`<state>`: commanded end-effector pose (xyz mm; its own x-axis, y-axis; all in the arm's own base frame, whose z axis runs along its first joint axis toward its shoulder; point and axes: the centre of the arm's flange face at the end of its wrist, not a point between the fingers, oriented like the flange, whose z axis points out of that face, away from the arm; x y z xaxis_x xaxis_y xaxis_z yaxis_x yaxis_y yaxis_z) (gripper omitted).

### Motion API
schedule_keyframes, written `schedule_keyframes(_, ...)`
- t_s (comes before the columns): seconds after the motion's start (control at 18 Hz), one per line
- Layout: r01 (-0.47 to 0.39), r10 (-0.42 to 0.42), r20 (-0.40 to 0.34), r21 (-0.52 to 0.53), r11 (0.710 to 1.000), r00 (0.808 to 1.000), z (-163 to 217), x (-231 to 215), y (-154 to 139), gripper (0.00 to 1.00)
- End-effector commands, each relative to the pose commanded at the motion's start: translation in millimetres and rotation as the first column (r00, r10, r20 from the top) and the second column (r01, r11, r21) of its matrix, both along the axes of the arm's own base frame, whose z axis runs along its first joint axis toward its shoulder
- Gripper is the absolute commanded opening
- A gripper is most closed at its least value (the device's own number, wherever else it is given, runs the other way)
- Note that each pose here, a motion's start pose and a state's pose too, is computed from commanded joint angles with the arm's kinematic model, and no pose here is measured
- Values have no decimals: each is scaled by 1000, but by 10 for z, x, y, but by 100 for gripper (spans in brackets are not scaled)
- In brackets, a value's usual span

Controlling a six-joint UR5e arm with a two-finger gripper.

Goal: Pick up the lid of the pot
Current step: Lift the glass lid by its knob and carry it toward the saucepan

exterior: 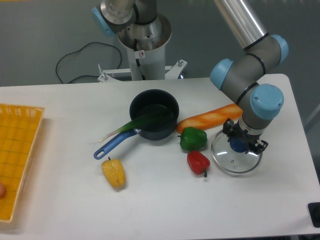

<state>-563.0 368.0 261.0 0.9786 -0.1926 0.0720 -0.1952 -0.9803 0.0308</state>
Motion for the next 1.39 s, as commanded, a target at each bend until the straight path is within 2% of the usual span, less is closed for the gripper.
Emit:
schedule_keyframes(0.11,6,-6,3,-1,1000,1000,113,46,3,58)
schedule_keyframes(0.33,81,-81,5,4,997,997,337,157,12,58)
schedule_keyframes(0.83,160,-158,-22,96,982,987,979,764,405,58)
schedule_keyframes(1.06,180,-179,-18,114,977,984,1023,997,569,58)
schedule_keyframes(1.39,160,-160,-10,108,981,987,1016,1222,673,58)
